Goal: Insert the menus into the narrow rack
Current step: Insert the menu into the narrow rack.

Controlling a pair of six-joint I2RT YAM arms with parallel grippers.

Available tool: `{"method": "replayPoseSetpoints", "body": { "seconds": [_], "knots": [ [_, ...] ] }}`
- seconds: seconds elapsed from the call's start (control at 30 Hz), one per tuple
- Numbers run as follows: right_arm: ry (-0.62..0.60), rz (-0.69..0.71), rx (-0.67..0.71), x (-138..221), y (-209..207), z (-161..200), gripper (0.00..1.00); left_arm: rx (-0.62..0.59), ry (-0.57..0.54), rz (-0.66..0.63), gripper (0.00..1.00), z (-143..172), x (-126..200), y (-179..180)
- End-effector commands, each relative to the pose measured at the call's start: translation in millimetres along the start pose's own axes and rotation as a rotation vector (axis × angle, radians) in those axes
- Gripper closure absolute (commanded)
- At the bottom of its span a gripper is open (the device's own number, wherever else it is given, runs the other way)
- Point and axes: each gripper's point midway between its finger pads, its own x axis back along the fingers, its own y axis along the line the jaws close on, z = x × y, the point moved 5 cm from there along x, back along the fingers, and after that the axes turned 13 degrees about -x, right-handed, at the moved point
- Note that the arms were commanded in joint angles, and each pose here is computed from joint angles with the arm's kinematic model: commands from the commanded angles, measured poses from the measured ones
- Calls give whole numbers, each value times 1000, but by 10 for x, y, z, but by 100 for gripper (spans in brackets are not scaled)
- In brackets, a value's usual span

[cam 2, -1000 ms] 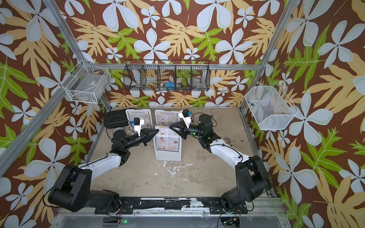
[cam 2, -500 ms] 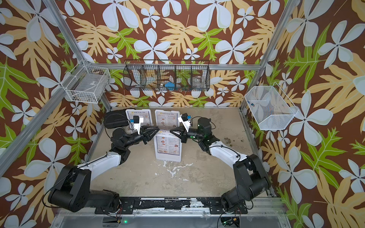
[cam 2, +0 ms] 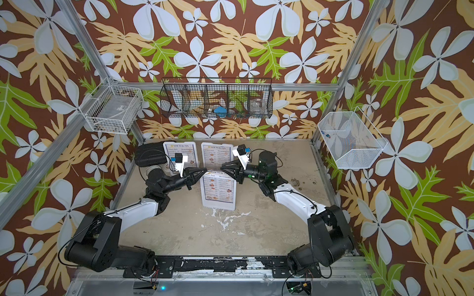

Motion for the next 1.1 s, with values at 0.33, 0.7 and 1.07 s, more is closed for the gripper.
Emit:
{"method": "replayPoseSetpoints", "body": {
  "seconds": [0.33, 0.7, 1.07],
  "knots": [
    [-53, 269, -3, -17, -187, -169, 75, -31, -62, -78, 35, -214, 138, -79],
    [14, 542, 58, -275, -247, 31, 76, -58, -131, -364, 19, -153, 617, -133],
    [70, 607, 78, -375, -239, 320, 76, -13, -138, -430, 16, 70, 796, -159]
  ]
}}
